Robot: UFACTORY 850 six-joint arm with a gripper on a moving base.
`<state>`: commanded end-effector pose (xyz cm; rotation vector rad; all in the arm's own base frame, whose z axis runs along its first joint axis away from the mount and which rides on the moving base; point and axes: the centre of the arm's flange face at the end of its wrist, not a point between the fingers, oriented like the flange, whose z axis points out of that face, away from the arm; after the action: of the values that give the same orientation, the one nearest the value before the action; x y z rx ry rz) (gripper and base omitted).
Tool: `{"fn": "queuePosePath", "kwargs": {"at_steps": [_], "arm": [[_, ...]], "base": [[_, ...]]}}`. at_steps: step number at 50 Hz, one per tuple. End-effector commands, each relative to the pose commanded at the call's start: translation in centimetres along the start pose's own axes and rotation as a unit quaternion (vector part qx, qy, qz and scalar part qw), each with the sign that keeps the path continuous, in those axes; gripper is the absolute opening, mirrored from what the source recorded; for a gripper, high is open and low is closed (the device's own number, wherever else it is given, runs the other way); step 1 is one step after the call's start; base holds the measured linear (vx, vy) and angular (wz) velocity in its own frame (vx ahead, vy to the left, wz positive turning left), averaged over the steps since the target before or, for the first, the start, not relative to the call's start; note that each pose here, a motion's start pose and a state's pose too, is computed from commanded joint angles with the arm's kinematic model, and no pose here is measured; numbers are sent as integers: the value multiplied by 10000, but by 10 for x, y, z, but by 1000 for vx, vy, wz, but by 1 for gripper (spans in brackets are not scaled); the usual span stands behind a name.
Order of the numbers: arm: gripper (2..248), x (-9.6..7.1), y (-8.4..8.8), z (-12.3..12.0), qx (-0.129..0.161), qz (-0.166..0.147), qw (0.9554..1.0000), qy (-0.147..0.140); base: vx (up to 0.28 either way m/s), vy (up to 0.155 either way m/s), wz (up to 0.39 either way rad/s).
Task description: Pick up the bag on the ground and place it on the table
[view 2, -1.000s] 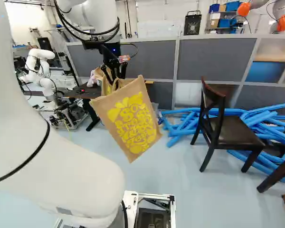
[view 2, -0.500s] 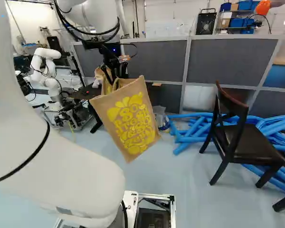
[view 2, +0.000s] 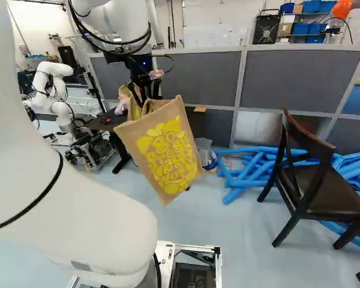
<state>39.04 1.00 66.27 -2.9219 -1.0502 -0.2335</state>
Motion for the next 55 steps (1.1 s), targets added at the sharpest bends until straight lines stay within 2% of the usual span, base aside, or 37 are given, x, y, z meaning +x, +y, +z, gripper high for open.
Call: {"fn": "queuePosePath", "kwargs": {"at_steps": [55], "arm": [[25,0,0,0,0,0,10000,0]], "base": [[180,57,-17]]}}
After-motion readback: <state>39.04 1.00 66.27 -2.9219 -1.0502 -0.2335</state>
